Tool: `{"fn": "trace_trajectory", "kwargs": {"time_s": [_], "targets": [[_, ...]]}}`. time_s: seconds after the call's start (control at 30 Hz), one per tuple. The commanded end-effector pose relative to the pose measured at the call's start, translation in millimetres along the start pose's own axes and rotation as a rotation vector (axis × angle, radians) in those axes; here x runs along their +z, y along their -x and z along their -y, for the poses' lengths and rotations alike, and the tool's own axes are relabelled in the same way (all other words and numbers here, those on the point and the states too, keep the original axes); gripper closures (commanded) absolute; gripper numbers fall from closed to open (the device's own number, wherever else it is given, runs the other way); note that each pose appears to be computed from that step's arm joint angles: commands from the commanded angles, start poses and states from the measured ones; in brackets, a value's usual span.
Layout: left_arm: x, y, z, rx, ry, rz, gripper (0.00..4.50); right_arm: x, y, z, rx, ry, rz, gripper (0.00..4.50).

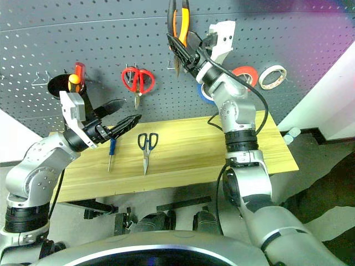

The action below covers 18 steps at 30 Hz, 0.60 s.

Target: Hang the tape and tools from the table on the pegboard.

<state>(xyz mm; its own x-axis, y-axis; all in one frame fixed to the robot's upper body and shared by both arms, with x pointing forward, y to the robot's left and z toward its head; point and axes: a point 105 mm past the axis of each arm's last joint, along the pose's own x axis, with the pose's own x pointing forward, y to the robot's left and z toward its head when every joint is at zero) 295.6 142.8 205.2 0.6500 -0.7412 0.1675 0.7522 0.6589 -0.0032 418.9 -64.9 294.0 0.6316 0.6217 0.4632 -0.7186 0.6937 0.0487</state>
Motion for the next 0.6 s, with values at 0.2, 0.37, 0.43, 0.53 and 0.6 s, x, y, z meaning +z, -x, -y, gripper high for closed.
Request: {"fn": "trace_trajectory", "kwargs": {"time_s": [0.2,0.37,0.43,0.53,0.6], "targets": [[11,4,5,0.001,-0.033,0.028,0.00,34,-23,-2,0.024,0.076,0.124,1.80],[9,5,7,0.003,-0.028,0.022,0.00,38,-31,-5,0.031,0.068,0.145,1.80],[9,6,8,0.005,-0.027,0.021,0.00,36,-33,-5,0.027,0.084,0.142,1.80],[8,7,9,0.007,-0.026,0.019,0.00,36,-35,-2,0.014,0.068,0.144,1.80],[8,8,10,0.009,-0.024,0.015,0.00,36,-37,-2,0.010,0.068,0.148,1.80]]}}
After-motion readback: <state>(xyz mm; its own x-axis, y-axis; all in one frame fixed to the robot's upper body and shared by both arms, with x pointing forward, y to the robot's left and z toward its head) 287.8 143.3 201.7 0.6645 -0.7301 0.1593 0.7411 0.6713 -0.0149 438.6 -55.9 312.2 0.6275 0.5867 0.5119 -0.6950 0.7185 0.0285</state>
